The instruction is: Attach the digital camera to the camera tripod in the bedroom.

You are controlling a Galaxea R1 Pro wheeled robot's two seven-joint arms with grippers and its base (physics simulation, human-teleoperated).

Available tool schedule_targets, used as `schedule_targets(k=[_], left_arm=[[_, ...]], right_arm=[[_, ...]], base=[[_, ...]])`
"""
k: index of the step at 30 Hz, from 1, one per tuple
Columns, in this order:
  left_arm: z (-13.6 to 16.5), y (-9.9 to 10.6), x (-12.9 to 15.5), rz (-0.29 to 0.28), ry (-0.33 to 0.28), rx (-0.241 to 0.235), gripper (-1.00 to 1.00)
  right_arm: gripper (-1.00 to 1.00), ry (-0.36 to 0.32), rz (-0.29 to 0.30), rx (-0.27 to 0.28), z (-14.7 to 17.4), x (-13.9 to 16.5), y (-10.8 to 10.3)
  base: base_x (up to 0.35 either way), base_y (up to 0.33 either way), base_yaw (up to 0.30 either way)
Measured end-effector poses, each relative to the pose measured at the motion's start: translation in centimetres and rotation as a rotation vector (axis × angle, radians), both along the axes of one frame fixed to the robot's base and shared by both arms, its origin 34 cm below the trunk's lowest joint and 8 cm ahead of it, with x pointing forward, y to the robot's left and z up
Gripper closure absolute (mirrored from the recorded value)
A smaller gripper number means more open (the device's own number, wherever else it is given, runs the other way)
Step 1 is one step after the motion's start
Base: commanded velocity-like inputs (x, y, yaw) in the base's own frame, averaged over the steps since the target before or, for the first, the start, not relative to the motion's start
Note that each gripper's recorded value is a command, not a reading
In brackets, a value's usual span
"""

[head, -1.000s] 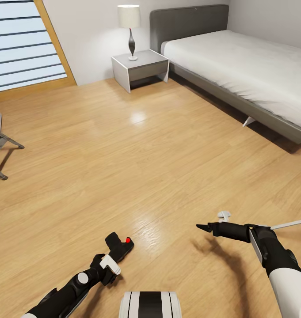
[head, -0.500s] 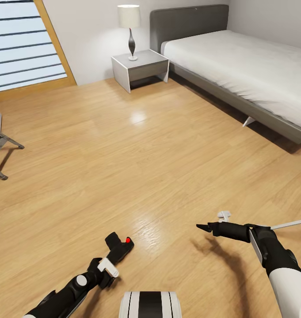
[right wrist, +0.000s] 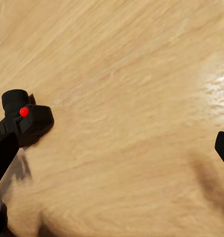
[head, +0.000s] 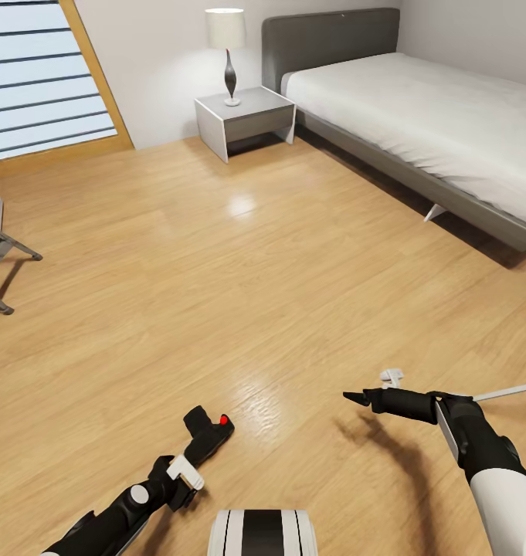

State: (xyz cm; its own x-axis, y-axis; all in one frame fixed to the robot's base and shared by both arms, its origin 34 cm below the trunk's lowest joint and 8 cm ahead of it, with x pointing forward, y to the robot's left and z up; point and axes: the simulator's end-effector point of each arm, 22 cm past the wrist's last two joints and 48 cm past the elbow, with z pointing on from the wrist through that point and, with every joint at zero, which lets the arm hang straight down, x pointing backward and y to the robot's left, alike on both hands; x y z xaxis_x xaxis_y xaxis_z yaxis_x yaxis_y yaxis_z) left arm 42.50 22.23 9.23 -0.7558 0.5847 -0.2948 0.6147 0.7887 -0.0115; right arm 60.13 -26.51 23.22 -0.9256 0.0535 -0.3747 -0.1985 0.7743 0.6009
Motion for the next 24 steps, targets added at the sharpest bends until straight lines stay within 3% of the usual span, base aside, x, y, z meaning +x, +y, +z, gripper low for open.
schedule_targets(k=[24], left_arm=[[0.13,-0.48,0.12,-0.002,-0.007,-0.006,-1.0]], right_arm=[[-1.0,0.003,-0.005,-0.015,-0.35,-0.02,-0.1]], base=[[0.0,0.0,0.0]])
